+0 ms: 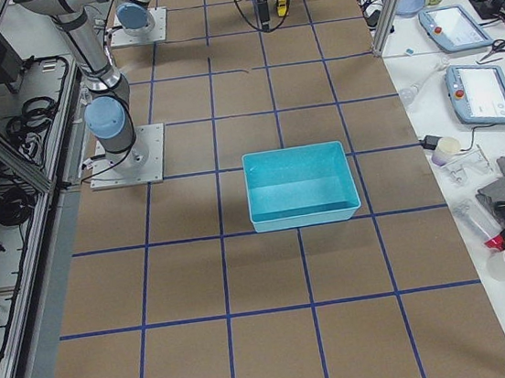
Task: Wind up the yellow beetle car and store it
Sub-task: 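Drag the held car along the table toward the table center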
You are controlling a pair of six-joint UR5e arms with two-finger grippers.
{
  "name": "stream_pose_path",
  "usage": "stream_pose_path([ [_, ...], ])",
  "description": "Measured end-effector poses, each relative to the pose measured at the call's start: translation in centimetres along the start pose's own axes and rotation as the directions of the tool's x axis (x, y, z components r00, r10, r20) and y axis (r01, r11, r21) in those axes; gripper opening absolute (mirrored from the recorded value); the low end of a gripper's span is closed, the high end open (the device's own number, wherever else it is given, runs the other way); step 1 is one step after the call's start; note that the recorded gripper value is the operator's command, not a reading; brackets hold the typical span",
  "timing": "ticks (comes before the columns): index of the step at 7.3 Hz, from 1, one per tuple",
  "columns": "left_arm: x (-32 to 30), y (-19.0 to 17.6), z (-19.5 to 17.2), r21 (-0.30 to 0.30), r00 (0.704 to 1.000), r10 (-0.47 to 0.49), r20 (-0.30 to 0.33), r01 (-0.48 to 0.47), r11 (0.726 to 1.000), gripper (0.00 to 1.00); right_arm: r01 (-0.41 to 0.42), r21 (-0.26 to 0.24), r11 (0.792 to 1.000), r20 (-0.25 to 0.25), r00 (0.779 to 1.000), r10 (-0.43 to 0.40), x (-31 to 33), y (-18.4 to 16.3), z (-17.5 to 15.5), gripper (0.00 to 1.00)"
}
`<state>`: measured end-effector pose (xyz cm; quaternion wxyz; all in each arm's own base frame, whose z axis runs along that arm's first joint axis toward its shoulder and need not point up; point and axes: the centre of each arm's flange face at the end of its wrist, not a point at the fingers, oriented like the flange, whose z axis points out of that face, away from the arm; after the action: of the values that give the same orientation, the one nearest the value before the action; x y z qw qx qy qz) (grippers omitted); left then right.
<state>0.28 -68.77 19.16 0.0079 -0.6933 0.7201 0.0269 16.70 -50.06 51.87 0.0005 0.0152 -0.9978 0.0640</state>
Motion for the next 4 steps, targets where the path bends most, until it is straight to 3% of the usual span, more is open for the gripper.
stream_pose_path([
  [4, -0.2, -1.3, 0.2, -0.001, 1.000, 0.010, 0.004, -0.010, 1.000, 0.00, 0.000, 0.000, 1.000, 0.000, 1.000, 0.000, 0.0, 0.0, 0.0, 1.00],
])
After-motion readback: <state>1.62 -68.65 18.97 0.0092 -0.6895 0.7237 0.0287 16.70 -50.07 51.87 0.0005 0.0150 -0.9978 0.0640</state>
